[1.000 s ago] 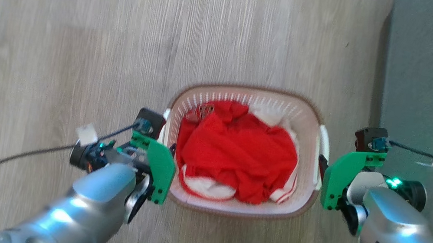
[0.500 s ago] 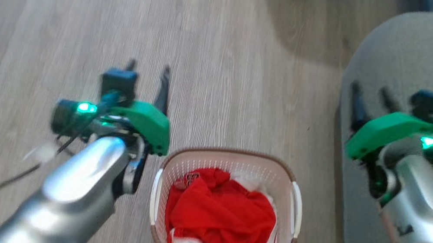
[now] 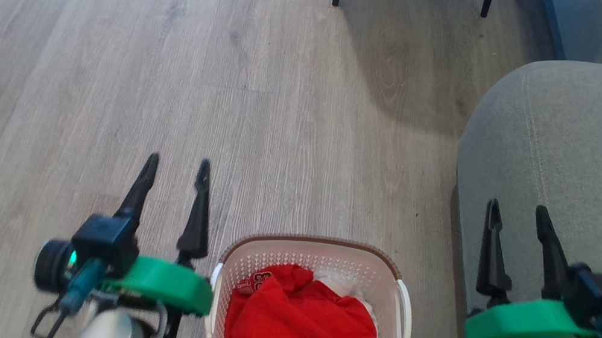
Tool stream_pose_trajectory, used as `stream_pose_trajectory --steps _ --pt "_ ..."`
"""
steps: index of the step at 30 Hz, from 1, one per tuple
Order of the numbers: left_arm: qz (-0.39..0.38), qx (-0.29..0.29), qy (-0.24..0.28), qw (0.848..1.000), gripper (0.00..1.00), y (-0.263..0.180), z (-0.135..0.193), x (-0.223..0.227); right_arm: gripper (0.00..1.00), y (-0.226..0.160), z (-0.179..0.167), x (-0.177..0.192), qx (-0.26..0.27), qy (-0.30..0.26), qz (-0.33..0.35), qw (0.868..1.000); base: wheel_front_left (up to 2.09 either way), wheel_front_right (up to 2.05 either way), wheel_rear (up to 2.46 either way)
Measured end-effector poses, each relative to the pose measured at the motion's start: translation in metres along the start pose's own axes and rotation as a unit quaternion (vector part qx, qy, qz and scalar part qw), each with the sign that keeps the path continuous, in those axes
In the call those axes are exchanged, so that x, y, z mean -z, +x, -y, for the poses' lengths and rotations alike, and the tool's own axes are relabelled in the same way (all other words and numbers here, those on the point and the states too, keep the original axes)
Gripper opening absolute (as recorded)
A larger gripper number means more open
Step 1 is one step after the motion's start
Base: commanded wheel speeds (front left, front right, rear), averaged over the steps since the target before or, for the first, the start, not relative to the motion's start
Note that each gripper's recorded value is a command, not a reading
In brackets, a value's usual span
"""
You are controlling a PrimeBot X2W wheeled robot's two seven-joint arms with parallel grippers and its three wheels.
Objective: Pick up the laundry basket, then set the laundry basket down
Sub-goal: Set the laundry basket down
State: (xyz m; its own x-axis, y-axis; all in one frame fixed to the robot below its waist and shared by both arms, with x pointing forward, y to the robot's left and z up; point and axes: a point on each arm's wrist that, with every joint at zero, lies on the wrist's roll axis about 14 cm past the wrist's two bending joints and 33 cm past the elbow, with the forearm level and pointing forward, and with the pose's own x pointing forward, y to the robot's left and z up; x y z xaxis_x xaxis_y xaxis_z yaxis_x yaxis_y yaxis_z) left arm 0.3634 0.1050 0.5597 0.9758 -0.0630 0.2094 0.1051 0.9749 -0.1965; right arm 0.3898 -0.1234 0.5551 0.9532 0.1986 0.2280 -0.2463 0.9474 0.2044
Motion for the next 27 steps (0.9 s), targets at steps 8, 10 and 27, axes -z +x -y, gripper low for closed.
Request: stream_pose_trajectory --steps 8,10,27 --pt "-0.033 -0.005 0.016 0.999 1.00 -0.024 -0.010 0.020 1.00 -0.024 0.010 0.006 0.025 0.011 -0.011 1.000 0.00 0.00 0.00" --pt "-0.044 0.001 0.014 0.999 1.00 -0.028 -0.008 0.027 1.00 -0.029 0.012 0.008 0.029 0.012 -0.015 0.999 0.00 0.00 0.00" --pt "-0.045 0.014 0.005 0.999 1.00 -0.027 -0.004 0.027 1.00 -0.031 0.014 0.008 0.035 0.014 -0.014 0.999 0.00 0.00 0.00"
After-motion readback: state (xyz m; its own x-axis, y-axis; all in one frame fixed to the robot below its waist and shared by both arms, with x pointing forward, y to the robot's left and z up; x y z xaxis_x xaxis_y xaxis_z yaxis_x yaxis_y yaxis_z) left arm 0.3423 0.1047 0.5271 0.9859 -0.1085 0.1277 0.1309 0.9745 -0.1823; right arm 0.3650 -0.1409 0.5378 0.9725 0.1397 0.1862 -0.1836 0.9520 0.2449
